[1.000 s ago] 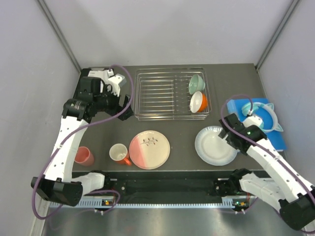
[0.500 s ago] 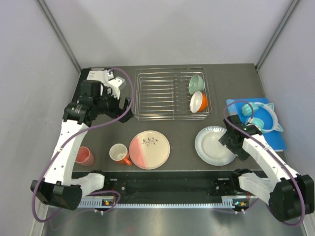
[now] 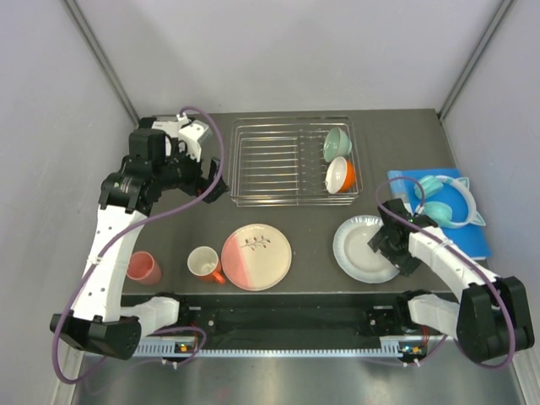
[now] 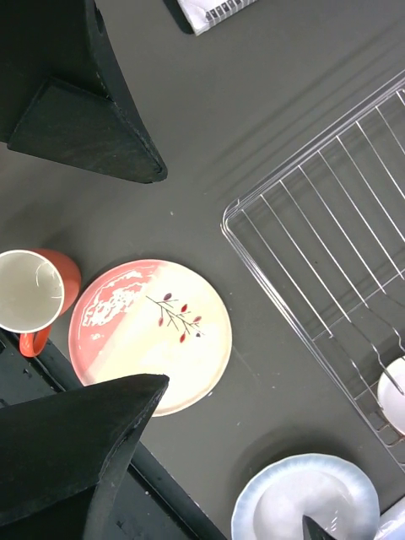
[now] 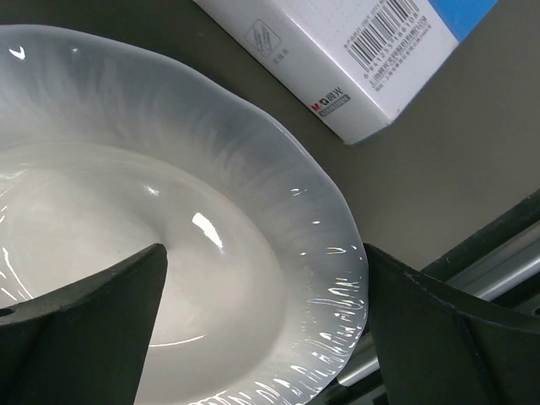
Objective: Load the mixed dishes into the dish rack
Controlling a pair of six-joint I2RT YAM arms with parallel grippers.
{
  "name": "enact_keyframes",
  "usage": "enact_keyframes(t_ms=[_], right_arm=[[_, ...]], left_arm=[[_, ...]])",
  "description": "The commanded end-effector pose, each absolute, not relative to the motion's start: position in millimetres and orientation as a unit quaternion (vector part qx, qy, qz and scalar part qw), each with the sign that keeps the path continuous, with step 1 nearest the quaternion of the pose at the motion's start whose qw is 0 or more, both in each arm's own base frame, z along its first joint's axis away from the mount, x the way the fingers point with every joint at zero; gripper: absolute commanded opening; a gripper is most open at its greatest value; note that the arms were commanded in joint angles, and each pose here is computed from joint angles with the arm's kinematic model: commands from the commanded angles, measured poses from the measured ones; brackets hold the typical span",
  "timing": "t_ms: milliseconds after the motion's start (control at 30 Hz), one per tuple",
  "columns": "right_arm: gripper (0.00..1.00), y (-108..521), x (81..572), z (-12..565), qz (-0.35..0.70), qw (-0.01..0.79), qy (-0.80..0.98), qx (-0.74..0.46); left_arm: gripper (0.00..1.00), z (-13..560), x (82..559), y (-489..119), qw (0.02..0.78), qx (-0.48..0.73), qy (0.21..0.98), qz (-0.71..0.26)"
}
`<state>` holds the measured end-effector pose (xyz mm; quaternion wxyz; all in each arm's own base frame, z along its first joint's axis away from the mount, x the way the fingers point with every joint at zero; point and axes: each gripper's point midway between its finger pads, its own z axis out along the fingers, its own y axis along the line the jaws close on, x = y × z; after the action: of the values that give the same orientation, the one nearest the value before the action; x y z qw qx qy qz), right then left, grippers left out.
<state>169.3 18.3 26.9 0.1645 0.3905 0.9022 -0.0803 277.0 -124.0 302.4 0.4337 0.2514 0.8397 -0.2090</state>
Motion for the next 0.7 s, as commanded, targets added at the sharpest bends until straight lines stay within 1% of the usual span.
enact_keyframes(t_ms=[0,67,133,200,300,333,400,433,600,667], right_arm=[[0.91,29.3,199.3,33.0,-0.025,0.214,0.889,0.404],[0.91,30.1,200.9,34.2,-0.015,0.224,0.885,0.407],[0.87,30.4,198.8,33.9,-0.007,0.23,0.881,0.413],[0.85,30.4,197.8,36.2,0.003,0.24,0.873,0.425],[0.73,28.4,195.5,33.1,0.011,0.253,0.859,0.444],[0.65,28.1,194.9,33.2,0.021,0.263,0.853,0.45],[0.57,29.9,199.8,37.0,0.039,0.281,0.846,0.452],[0.51,29.8,198.8,36.0,0.04,0.281,0.845,0.454],[0.38,30.1,194.7,33.6,0.048,0.284,0.841,0.457],[0.27,30.8,191.4,30.2,0.05,0.281,0.842,0.458]], left_arm=[[0.99,308.6,278.0,-124.3,0.438,0.251,0.837,-0.211],[0.99,306.0,278.3,-121.4,0.439,0.25,0.839,-0.202],[0.99,304.2,278.1,-119.9,0.44,0.25,0.84,-0.198],[0.99,303.4,277.8,-119.3,0.44,0.25,0.84,-0.197],[0.99,304.3,278.7,-118.4,0.443,0.247,0.84,-0.194],[0.99,305.4,278.5,-118.2,0.445,0.246,0.839,-0.193],[0.99,304.4,278.6,-117.1,0.445,0.245,0.84,-0.19],[0.99,305.5,278.0,-116.5,0.447,0.246,0.839,-0.189],[0.99,304.5,277.9,-113.6,0.448,0.246,0.841,-0.18],[0.99,306.4,277.8,-114.0,0.451,0.247,0.839,-0.181]])
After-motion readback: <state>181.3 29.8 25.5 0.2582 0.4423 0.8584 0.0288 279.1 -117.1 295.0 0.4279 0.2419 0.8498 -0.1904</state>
